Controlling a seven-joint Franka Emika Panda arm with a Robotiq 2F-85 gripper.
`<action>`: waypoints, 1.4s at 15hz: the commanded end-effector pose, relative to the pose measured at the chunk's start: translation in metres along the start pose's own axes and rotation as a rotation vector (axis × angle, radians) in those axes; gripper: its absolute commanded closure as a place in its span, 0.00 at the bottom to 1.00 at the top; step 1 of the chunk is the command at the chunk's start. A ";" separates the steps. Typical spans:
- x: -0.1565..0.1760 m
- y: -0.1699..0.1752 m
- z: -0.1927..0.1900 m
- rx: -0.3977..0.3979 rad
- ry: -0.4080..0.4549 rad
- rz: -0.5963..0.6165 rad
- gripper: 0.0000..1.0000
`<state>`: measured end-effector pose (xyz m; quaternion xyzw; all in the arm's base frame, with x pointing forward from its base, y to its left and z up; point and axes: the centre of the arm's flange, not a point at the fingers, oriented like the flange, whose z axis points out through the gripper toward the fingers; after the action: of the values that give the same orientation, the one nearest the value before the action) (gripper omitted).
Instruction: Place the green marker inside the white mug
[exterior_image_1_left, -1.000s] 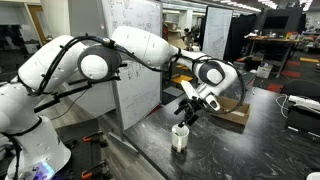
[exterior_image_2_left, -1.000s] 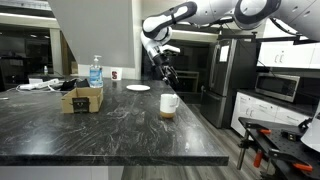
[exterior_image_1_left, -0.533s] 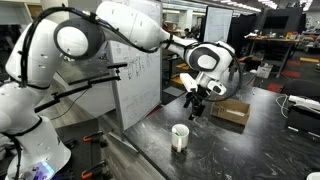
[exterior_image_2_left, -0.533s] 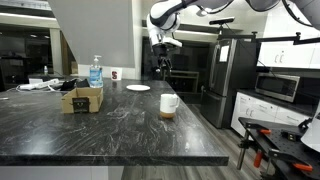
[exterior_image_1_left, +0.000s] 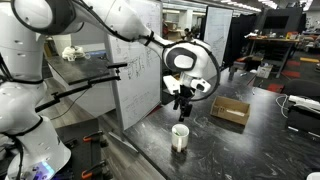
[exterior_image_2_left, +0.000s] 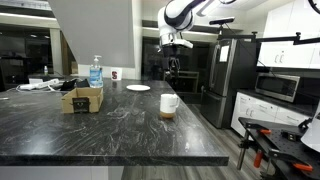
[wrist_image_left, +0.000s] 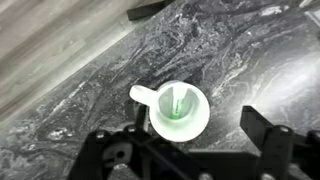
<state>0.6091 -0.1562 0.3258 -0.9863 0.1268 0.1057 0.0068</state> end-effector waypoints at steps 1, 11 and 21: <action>-0.078 -0.013 0.018 -0.059 0.044 -0.061 0.00; -0.136 -0.032 0.045 -0.095 0.002 -0.123 0.00; -0.135 -0.032 0.047 -0.100 -0.014 -0.128 0.00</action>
<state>0.4850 -0.0935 0.3069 -0.9900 0.0575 0.1259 -0.0260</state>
